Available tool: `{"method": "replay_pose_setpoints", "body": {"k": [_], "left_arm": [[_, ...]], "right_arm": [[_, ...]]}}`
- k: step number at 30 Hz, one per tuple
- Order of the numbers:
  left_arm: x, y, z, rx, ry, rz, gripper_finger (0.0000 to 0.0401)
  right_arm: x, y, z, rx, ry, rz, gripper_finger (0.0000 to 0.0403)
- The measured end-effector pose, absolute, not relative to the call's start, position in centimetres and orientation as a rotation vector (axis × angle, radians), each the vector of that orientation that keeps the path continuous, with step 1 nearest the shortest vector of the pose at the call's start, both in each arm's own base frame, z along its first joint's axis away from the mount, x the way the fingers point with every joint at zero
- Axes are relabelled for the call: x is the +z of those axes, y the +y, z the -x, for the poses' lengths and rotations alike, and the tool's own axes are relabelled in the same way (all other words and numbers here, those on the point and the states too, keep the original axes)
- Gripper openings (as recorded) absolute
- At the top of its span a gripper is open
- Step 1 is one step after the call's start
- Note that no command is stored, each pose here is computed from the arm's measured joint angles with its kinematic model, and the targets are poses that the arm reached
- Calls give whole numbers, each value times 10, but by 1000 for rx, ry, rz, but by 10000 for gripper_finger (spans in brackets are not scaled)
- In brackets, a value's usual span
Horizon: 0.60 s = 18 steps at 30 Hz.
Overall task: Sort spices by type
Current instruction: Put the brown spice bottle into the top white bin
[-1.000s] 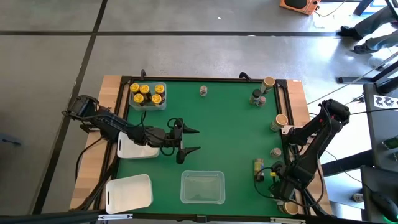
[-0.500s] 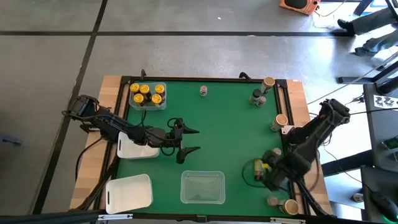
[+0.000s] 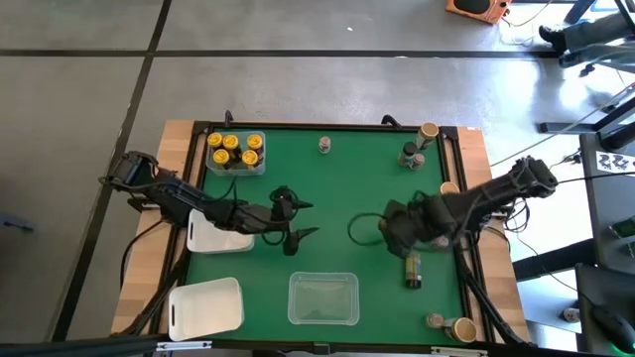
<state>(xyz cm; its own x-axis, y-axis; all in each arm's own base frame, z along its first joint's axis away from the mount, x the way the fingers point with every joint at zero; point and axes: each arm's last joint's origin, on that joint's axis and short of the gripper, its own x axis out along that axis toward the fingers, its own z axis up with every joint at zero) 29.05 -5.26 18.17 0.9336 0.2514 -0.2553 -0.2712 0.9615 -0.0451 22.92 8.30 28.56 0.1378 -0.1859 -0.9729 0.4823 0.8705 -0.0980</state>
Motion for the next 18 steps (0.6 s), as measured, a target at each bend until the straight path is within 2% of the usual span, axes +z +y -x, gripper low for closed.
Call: {"method": "replay_pose_setpoints", "body": {"k": [9, 13, 18], "left_arm": [[147, -24, -298, 354, 415, 80, 335], [129, -22, -301, 345, 474, 100, 335], [127, -21, -301, 343, 482, 86, 335]], "right_arm": [[255, 25, -284, -362, 1378, -123, 236], [234, -2, -305, -281, 1410, -128, 233], [223, -30, -321, -266, 1446, -147, 237]]}}
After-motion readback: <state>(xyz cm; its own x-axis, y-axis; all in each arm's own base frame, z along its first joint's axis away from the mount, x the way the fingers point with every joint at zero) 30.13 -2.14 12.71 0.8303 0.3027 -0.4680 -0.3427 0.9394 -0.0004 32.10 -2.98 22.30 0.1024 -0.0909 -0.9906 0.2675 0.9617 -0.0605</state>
